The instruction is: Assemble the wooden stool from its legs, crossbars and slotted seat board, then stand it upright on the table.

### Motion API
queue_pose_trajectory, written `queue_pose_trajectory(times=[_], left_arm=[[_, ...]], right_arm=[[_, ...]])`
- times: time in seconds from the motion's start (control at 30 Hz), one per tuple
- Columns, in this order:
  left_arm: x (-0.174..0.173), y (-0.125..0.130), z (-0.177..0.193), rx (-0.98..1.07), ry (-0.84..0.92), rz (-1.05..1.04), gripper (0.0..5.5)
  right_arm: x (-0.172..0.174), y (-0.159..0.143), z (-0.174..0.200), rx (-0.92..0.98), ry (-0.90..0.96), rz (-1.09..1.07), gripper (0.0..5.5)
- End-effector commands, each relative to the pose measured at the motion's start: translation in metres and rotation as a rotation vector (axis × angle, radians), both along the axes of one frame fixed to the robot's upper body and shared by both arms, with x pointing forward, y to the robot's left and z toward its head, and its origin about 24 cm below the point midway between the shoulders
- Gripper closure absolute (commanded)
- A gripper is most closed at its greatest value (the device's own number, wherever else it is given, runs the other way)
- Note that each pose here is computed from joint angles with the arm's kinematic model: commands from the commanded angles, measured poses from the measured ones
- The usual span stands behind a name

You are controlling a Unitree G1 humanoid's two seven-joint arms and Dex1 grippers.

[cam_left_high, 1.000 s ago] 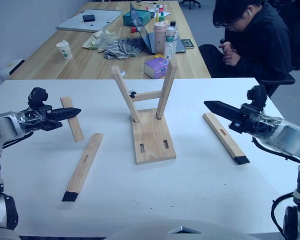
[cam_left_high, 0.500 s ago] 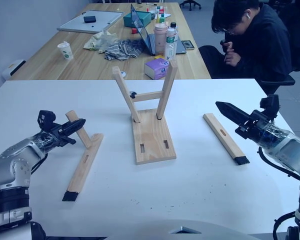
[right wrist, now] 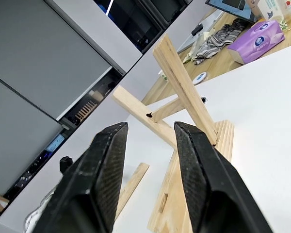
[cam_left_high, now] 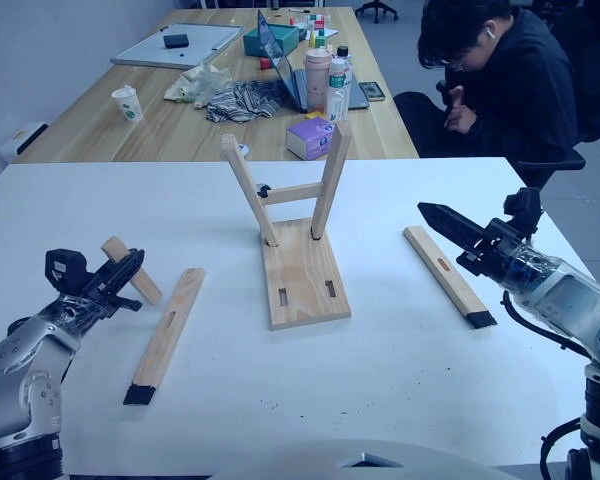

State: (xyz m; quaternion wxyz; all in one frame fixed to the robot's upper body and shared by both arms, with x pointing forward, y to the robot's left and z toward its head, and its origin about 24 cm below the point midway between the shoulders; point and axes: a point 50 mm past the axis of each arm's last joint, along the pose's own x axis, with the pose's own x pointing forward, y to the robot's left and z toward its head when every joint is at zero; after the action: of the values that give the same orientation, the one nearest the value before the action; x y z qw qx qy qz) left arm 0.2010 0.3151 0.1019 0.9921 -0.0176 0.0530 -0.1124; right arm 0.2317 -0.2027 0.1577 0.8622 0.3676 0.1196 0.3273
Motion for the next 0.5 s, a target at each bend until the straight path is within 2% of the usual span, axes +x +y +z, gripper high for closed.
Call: queue_pose_trajectory(times=[0.03, 0.27, 0.5], left_arm=[[-0.004, -0.004, 0.003, 0.064, -0.039, 0.053, 5.12], [-0.027, -0.023, -0.009, 0.022, 0.012, 0.095, 5.12], [-0.014, -0.022, -0.017, -0.005, 0.022, 0.073, 5.12]], right_arm=[[-0.001, -0.001, -0.007, -0.016, 0.019, -0.014, 3.74], [0.001, -0.002, -0.009, -0.023, 0.022, -0.016, 3.74], [-0.002, -0.003, -0.013, -0.019, 0.026, -0.036, 3.74]])
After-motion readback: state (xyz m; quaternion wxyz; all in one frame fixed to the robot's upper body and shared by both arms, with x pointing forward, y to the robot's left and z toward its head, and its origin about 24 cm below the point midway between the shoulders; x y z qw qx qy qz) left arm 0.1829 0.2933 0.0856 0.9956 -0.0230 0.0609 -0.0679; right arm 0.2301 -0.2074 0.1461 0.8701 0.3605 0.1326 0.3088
